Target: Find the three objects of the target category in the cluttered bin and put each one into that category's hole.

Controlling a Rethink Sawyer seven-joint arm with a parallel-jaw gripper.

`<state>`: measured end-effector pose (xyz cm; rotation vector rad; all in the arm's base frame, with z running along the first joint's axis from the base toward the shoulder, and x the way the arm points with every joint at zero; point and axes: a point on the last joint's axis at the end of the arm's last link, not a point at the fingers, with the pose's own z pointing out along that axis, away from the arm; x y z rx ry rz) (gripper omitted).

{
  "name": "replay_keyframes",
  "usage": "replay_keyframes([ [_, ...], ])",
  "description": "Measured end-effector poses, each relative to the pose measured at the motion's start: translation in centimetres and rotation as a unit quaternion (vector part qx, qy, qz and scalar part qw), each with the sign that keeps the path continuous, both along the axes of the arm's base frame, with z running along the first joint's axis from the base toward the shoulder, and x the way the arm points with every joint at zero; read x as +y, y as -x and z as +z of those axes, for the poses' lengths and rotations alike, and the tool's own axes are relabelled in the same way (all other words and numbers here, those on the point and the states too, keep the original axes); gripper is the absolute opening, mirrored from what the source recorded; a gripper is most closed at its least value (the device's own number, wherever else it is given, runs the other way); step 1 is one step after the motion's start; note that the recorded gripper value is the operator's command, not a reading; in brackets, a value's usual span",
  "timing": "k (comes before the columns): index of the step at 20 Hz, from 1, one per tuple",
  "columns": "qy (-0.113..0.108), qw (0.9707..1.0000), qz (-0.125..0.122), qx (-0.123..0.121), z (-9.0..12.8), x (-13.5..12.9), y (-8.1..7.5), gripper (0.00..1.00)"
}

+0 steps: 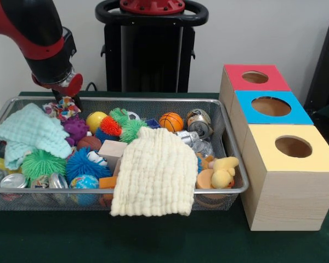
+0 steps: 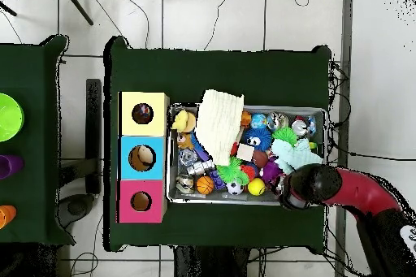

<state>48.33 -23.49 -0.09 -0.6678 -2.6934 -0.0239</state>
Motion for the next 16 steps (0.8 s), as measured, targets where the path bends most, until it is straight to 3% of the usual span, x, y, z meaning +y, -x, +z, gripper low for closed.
replay_keyframes([
  [16, 0.015, 0.9997, -0.01, -0.018, 0.4, -1.8, -1.9, 1.0],
])
